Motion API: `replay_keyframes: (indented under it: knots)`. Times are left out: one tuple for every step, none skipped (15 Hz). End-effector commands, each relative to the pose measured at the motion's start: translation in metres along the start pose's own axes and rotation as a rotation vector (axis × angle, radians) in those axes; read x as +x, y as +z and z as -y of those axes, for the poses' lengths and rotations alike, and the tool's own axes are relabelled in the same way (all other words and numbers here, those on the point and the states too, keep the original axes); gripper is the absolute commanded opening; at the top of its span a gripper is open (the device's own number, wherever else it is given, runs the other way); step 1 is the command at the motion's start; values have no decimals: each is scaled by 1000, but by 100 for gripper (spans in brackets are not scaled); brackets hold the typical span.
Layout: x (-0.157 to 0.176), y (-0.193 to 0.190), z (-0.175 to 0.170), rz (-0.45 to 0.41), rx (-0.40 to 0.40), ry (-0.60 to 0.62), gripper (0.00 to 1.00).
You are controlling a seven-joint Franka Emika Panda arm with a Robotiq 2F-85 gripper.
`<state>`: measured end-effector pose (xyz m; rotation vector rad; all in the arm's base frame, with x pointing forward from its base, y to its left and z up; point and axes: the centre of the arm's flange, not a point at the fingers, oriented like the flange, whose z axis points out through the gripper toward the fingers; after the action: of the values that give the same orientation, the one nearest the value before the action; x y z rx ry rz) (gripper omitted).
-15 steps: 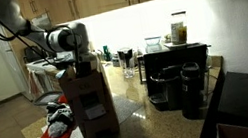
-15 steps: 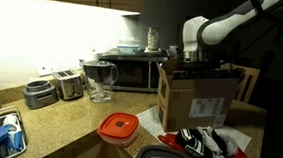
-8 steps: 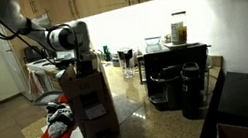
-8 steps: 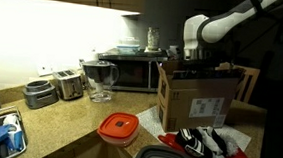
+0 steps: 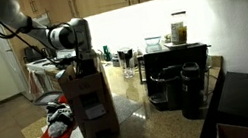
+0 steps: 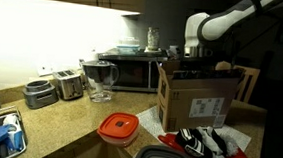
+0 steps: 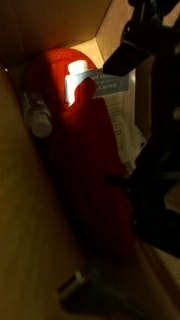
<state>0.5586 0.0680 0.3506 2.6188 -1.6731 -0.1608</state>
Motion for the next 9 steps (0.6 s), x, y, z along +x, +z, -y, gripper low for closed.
replay_keyframes:
  knots:
    - [-3, 21, 3, -97, 35, 103, 100]
    - [-1, 25, 4, -128, 45, 129, 100]
    - [0, 28, 5, -156, 57, 163, 100]
    - [1, 30, 5, -162, 61, 202, 100]
    - [1, 29, 6, -154, 63, 239, 100]
    - [1, 31, 6, -140, 58, 276, 100]
    - [0, 34, 6, -131, 51, 300, 100]
    - [1, 38, 5, -124, 44, 321, 100]
    - [1, 44, 5, -114, 35, 336, 100]
